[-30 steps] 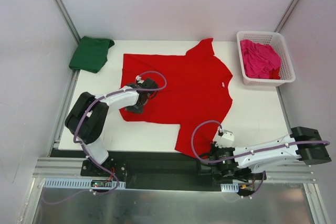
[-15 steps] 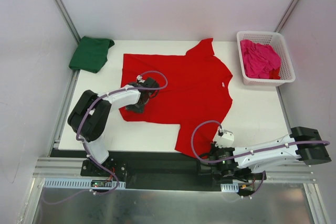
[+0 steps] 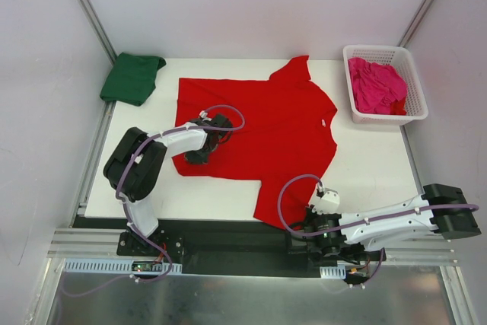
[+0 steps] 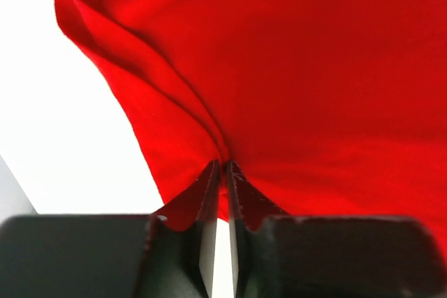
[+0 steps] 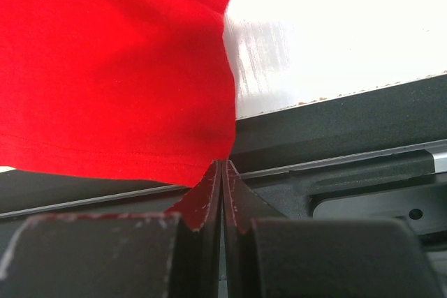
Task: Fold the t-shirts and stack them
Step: Grap the side of the flattened tshirt closest away from the robot with both arms
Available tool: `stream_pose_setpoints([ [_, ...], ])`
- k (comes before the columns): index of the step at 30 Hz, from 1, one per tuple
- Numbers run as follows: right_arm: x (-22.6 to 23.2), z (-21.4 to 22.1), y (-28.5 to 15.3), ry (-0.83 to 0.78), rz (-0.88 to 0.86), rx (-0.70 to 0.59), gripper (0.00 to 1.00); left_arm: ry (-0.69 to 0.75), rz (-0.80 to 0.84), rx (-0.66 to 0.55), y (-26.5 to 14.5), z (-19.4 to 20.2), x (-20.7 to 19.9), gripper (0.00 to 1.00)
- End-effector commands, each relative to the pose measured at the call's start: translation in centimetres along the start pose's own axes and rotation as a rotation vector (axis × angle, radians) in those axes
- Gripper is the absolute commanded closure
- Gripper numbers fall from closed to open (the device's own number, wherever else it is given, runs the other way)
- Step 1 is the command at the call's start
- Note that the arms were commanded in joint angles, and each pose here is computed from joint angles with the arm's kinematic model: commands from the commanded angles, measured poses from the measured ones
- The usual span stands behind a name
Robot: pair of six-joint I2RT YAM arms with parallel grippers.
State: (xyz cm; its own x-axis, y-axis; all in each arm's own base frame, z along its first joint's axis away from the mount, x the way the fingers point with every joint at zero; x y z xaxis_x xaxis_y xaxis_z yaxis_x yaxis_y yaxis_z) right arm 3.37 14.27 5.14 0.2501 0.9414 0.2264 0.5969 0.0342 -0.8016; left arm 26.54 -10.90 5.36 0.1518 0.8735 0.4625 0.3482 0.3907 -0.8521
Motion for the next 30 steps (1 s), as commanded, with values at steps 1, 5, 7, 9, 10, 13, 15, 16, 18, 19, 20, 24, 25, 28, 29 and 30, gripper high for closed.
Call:
stream_pose_setpoints([
  [1,-0.3,-0.7,-0.1,0.013,0.002,-0.034,0.98,0.028,-0.042,0.008,-0.3,-0.1,0.5,0.96],
  [5,-0.3,-0.7,0.0,0.009,0.008,-0.038,0.98,0.026,-0.042,0.007,-0.4,-0.1,0.6,1.00],
  [7,-0.2,-0.8,-0.2,-0.001,0.011,-0.043,0.98,0.025,-0.045,0.007,-0.4,0.0,0.7,1.00],
  [9,-0.2,-1.1,-0.3,-0.022,0.025,-0.058,0.98,0.020,-0.045,-0.003,-0.7,-0.1,0.8,1.00],
  [10,0.1,-1.4,-0.8,-0.031,0.026,-0.069,0.98,0.017,-0.044,-0.006,-0.9,-0.2,1.0,1.00],
  [13,0.8,-2.1,-1.6,-0.076,0.040,-0.103,0.98,-0.004,-0.040,-0.037,-1.8,-0.5,1.5,1.00],
  [15,1.1,-2.4,-1.9,-0.096,0.049,-0.119,0.98,-0.022,-0.033,-0.065,-2.6,-0.9,2.0,1.00],
  [16,1.4,-2.7,-2.3,-0.102,0.046,-0.128,0.98,-0.028,-0.031,-0.077,-3.0,-1.0,2.2,1.00],
  [18,1.6,-3.1,-2.6,-0.104,0.044,-0.140,0.98,-0.046,-0.026,-0.106,-3.8,-1.3,2.7,1.00],
  [19,1.5,-3.6,-2.8,-0.114,0.049,-0.158,0.98,-0.052,-0.025,-0.115,-4.1,-1.3,2.9,1.00],
  [20,1.7,-3.8,-3.1,-0.108,0.044,-0.162,0.98,-0.068,-0.022,-0.133,-4.7,-1.5,3.3,1.00],
  [24,1.8,-5.4,-4.0,-0.115,0.046,-0.212,0.98,-0.103,-0.012,-0.180,-6.1,-1.5,4.2,1.00],
  [25,1.5,-6.1,-4.2,-0.129,0.060,-0.239,0.98,-0.113,-0.011,-0.190,-6.3,-1.5,4.4,1.00],
  [28,1.5,-7.8,-5.2,-0.128,0.061,-0.289,0.98,-0.140,-0.022,-0.227,-7.2,-1.5,5.3,1.00],
  [29,1.4,-8.3,-5.5,-0.125,0.062,-0.303,0.98,-0.157,-0.025,-0.242,-7.6,-1.5,5.7,1.00],
  [30,1.8,-9.0,-5.9,-0.120,0.049,-0.322,0.98,-0.165,-0.029,-0.250,-7.8,-1.4,5.9,1.00],
])
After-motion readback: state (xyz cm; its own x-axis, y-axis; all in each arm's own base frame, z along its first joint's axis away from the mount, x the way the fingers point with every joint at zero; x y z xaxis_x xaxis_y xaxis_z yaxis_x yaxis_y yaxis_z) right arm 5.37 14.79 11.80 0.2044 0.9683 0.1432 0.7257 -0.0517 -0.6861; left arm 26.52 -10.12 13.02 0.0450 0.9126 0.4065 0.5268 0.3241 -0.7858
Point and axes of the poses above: each gripper's point midway between its finger pads, its own y axis out along the fingers, its own x axis along the line the jaws close on, z = x × y, the point moved 4 cm from there along -y, back along the fingers, and after that the axes turned 3 degrees about y, right-handed, at the moved point
